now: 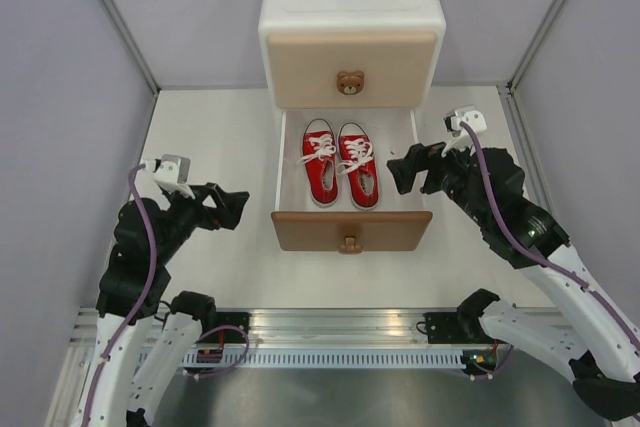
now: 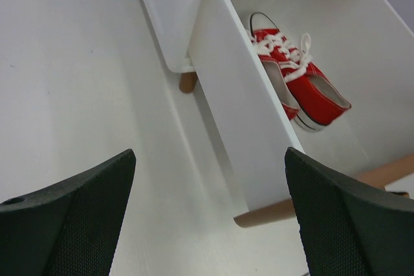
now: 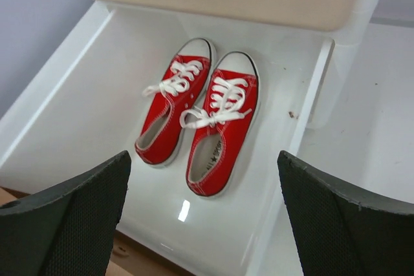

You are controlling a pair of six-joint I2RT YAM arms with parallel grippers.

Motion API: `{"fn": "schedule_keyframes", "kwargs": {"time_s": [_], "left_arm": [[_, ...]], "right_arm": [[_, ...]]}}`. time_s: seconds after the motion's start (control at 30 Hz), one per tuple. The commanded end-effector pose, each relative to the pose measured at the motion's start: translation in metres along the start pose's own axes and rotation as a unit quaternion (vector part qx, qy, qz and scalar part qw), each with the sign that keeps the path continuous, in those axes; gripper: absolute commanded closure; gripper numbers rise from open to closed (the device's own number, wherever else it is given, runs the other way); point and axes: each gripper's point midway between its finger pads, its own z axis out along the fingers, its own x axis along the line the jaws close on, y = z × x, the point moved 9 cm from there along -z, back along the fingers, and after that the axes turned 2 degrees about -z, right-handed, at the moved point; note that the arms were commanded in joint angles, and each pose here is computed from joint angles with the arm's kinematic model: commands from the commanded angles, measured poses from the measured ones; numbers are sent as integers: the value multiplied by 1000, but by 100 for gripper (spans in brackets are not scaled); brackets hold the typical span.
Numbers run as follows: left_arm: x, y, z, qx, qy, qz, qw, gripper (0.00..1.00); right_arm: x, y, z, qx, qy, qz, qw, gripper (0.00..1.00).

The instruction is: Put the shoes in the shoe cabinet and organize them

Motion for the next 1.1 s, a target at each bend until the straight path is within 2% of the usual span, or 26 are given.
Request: {"fn": "schedule_keyframes", "kwargs": {"time_s": [0.0,0.3,0.53,0.73,0.93,1.07], "left_arm": [[-10,-8,-15,36,-73,39,996,1],[-18,-9,-32,17,-124,70,990,0],[-26,-11,-25,49,-177,63,981,0],[-32,-15,-10,106,-236,47,965,0],[-35,-18,-2,133,-263,40,955,0],[-35,-23,5,149,-264,40,952,0]], "right_arm": [[-9,-16,-14,16,-7,-32,999,2],[-12,-44,-44,22,44,-42,998,2],[-13,-66,-56,56,83,-57,993,2],[-9,-65,-64,42,115,-56,991,2],[1,-71,-57,95,159,-50,981,2],[1,-71,-56,106,153,-43,981,2]]}}
